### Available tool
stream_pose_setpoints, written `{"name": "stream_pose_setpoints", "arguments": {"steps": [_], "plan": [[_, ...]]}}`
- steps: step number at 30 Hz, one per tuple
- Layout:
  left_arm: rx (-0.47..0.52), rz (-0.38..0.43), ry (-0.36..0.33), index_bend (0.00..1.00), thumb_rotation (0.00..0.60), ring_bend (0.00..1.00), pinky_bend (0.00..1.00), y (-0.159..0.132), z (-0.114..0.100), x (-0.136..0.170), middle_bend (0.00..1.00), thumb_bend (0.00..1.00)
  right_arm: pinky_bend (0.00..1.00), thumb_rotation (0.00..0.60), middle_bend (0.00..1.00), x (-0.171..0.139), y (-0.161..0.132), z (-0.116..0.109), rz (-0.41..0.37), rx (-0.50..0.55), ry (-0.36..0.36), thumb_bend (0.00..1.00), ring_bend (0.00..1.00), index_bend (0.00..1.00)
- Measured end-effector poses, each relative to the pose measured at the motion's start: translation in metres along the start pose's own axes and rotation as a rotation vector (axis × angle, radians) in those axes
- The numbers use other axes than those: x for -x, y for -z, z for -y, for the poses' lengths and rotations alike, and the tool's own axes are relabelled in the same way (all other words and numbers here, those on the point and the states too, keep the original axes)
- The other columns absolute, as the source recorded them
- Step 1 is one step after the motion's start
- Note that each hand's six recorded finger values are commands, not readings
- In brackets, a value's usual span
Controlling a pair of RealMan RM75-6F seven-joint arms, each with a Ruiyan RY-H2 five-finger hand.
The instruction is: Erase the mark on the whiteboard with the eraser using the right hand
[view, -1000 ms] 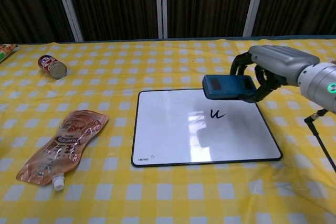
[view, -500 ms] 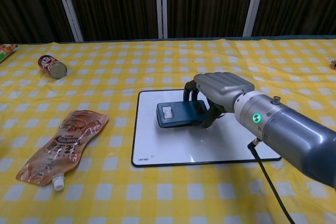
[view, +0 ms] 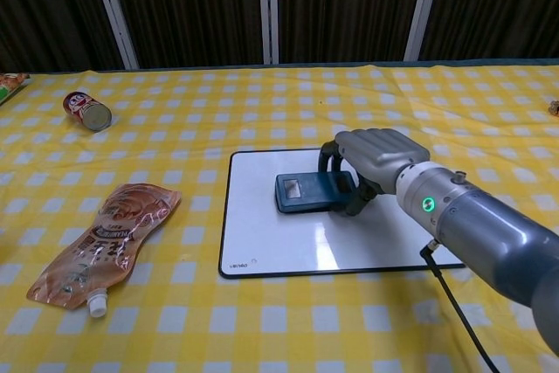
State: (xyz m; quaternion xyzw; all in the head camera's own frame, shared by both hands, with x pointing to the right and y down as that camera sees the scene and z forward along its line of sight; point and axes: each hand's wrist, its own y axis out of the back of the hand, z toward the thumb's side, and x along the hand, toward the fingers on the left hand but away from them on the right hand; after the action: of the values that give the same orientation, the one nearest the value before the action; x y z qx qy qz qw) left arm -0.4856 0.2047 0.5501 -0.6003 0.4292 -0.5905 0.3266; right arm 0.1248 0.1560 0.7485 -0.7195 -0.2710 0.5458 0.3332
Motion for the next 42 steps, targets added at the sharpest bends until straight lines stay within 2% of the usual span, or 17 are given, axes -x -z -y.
{"name": "stream_pose_setpoints", "arguments": {"steps": [6, 23, 26, 31, 42], "plan": [[-0.001, -0.015, 0.002, 0.00, 0.600, 0.00, 0.00, 0.003, 0.000, -0.001, 0.00, 0.11, 0.77, 0.600, 0.70, 0.000, 0.013, -0.002, 0.039, -0.038, 0.013, 0.31, 0.70, 0.82], [0.008, -0.026, -0.010, 0.00, 0.600, 0.00, 0.00, 0.005, -0.005, 0.000, 0.00, 0.11, 0.77, 0.600, 0.70, -0.010, 0.090, -0.016, 0.212, -0.092, 0.022, 0.31, 0.70, 0.82], [0.009, -0.022, -0.015, 0.00, 0.600, 0.00, 0.00, 0.004, -0.006, 0.000, 0.00, 0.11, 0.77, 0.600, 0.70, -0.012, 0.096, -0.019, 0.225, -0.094, 0.028, 0.31, 0.70, 0.82], [0.007, -0.006, -0.019, 0.00, 0.600, 0.00, 0.00, -0.001, -0.006, 0.000, 0.00, 0.11, 0.77, 0.600, 0.70, -0.015, 0.086, -0.021, 0.196, -0.088, 0.030, 0.31, 0.70, 0.82], [0.018, 0.001, -0.021, 0.00, 0.600, 0.00, 0.00, -0.002, -0.008, -0.002, 0.00, 0.11, 0.77, 0.600, 0.70, -0.018, 0.026, -0.001, 0.060, -0.099, -0.004, 0.31, 0.70, 0.82]]}}
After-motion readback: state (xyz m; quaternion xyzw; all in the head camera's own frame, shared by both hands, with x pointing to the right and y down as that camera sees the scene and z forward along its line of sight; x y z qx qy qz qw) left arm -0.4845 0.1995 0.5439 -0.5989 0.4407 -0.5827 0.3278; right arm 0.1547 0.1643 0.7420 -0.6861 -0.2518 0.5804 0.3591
